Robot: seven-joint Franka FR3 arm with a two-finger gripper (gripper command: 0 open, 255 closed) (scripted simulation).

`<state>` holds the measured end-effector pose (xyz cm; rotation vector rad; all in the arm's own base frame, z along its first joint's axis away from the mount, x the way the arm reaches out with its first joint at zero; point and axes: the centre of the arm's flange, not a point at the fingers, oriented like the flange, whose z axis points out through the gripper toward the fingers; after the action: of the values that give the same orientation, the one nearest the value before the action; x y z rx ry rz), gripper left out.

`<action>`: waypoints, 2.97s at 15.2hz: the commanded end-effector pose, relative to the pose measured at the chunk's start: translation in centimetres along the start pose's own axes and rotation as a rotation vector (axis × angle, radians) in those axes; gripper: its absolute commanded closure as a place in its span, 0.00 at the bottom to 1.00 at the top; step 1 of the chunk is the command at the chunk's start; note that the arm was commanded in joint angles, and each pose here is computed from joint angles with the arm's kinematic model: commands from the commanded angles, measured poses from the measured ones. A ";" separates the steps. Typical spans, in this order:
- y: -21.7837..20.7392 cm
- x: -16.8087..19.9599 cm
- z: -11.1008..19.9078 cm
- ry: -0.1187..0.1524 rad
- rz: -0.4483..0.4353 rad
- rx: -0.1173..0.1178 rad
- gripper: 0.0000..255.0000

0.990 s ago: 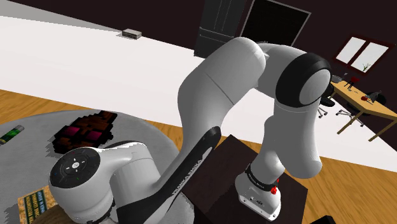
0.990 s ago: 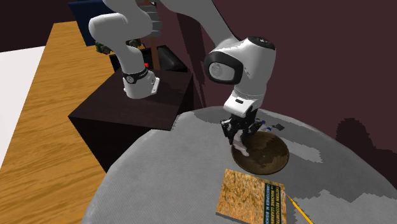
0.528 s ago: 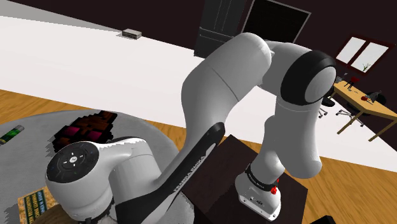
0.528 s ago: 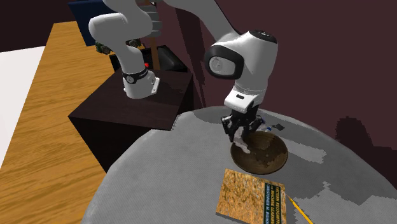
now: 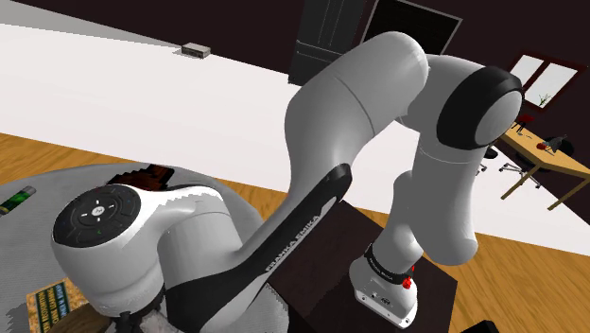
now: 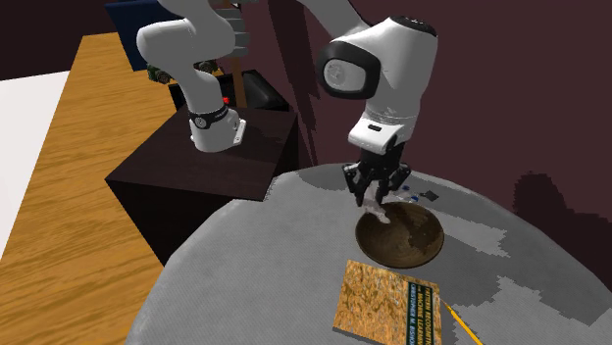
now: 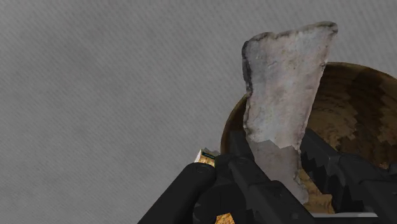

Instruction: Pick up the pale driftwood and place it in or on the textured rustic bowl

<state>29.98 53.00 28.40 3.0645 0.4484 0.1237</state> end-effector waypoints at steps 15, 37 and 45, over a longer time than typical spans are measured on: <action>-5.8 5.4 2.3 0.000 0.000 0.000 1.00; -5.9 5.2 0.0 0.000 0.000 0.000 0.00; -5.9 5.2 0.0 0.000 0.000 0.000 0.00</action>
<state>33.31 60.16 28.43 3.0642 0.4485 0.1235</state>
